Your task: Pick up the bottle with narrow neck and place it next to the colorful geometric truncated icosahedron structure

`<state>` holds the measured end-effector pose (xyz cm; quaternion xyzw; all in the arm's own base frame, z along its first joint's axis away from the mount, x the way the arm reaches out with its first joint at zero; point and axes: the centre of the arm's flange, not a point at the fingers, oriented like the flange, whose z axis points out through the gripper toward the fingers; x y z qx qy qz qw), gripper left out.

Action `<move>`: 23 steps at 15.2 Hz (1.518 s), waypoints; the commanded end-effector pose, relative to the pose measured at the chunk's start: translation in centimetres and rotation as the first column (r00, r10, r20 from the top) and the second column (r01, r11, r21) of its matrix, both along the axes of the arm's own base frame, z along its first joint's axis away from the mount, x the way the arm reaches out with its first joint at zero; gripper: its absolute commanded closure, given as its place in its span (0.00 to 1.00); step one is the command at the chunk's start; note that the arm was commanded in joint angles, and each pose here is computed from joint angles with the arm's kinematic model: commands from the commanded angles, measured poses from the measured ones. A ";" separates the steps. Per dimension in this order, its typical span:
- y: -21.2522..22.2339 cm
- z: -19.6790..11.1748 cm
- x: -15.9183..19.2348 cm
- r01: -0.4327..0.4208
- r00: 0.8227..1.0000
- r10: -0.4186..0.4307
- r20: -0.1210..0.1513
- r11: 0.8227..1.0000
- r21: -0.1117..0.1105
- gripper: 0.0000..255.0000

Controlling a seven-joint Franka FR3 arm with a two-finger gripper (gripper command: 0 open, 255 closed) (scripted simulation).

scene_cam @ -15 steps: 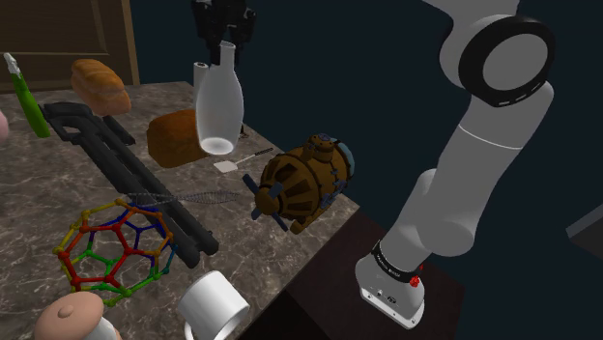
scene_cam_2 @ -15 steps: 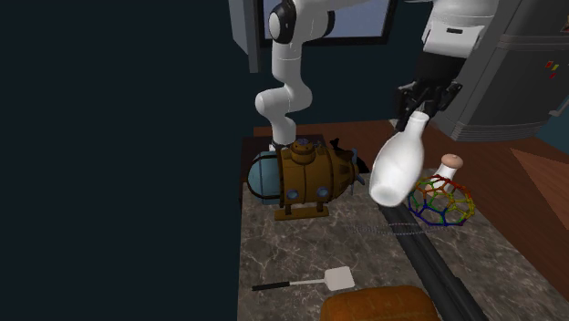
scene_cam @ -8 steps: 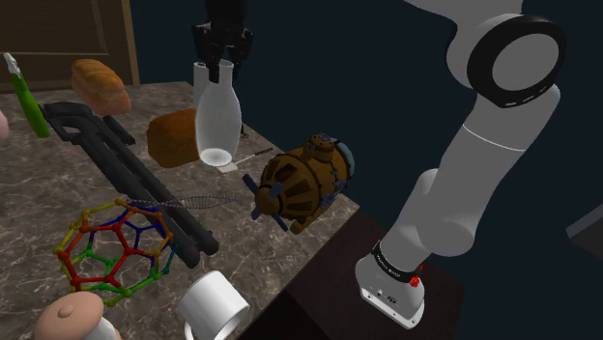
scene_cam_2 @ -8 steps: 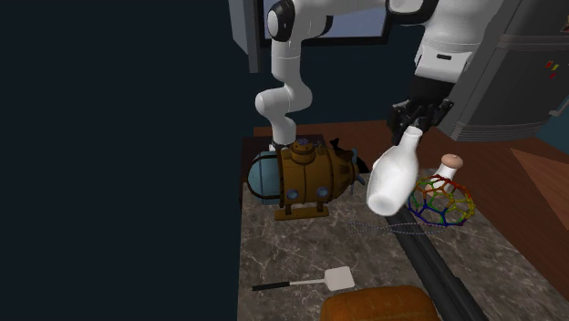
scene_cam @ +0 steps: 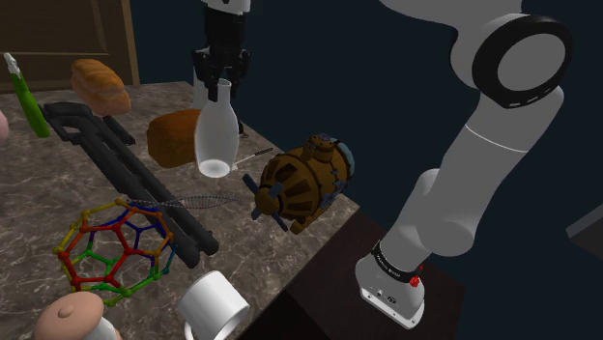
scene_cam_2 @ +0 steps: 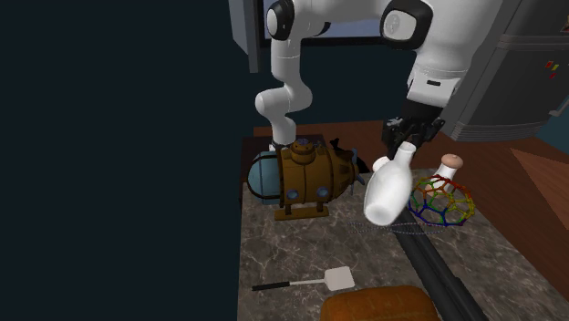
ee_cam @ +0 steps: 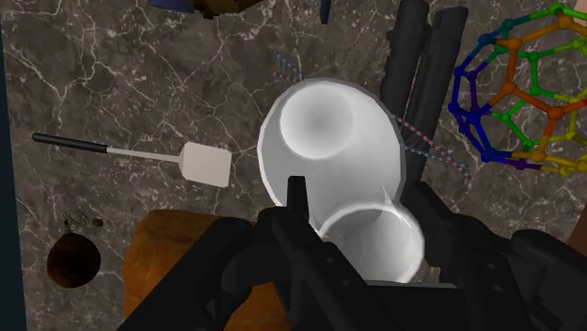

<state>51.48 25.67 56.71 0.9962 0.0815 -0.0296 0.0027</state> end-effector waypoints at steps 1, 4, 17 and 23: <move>0.0 -1.0 0.0 0.000 1.000 0.000 0.001 1.000 0.000 1.00; 0.0 -2.6 0.0 0.000 1.000 0.000 0.001 1.000 0.000 1.00; 0.0 -9.5 0.0 0.000 1.000 0.000 0.001 1.000 0.000 1.00; 0.0 -12.5 0.0 0.000 1.000 0.000 0.001 1.000 0.000 1.00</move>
